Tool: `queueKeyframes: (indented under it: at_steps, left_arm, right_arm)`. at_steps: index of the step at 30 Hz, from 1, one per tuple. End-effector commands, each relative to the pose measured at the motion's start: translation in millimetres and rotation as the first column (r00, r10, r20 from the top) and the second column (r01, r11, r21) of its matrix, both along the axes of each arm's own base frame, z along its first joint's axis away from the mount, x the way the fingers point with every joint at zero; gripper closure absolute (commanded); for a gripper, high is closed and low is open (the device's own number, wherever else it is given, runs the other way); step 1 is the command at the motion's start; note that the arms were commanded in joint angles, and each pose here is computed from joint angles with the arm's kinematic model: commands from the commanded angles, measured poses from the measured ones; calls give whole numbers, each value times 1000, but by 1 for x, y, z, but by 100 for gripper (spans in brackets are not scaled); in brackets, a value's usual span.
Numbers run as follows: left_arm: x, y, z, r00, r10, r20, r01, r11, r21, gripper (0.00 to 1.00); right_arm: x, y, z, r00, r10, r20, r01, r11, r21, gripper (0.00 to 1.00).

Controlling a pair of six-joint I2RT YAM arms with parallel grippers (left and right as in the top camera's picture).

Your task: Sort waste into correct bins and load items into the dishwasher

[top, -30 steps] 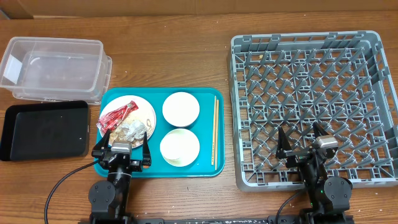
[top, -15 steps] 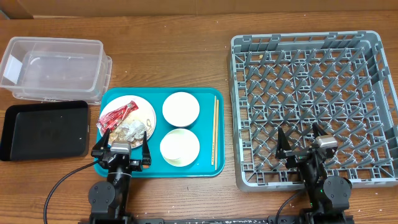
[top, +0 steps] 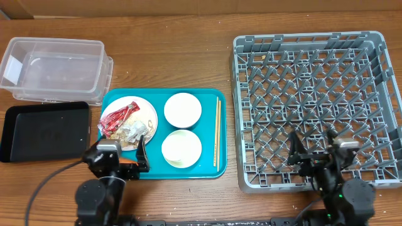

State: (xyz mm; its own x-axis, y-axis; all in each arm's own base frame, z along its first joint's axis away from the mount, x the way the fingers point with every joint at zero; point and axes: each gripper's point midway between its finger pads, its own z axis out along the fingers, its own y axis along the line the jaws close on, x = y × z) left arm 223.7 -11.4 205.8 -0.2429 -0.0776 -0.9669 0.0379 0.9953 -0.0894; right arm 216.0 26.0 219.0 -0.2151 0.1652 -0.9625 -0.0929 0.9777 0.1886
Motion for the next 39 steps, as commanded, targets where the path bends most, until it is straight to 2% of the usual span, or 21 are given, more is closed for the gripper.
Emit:
queueKeyframes:
  at_steps: [1,5,9,13,17,19,25,33,37,39]
  left_arm:
    - [1,0,29,999,2,-44,-3,1000,-26,0]
    - [7,-2,40,980,-6,-200,2,1000,-20,0]
    - [12,-2,47,918,-7,-397,2,1000,-13,0]
    - [16,-2,51,821,-4,-572,0,1000,-7,0]
    - [24,1,45,751,12,-660,-6,1000,11,0]
    - [30,-6,35,720,-24,-693,12,1000,-21,0]
    - [44,-12,3,621,-52,-782,19,998,-51,0]
    - [56,7,-56,402,112,-909,-248,969,9,0]
    - [61,17,-82,308,186,-933,-313,946,85,0]
    - [66,19,-94,283,197,-939,-316,943,103,0]
  right_arm:
    - [-2,-2,31,1000,-17,-21,17,1000,17,0]
    - [2,-2,50,991,-17,-130,18,1000,6,0]
    - [7,-1,59,961,-16,-277,15,1000,-6,0]
    - [8,-1,58,887,-22,-461,12,1000,-26,0]
    - [10,0,50,811,-24,-584,2,999,-39,0]
    - [13,0,42,781,-26,-624,0,999,-43,0]
    - [22,-3,24,726,-51,-686,6,998,-68,0]
    - [25,-9,14,691,-92,-717,23,994,-105,0]
    - [25,-9,13,690,-92,-718,23,994,-105,0]
    - [25,-9,13,690,-92,-718,23,994,-105,0]
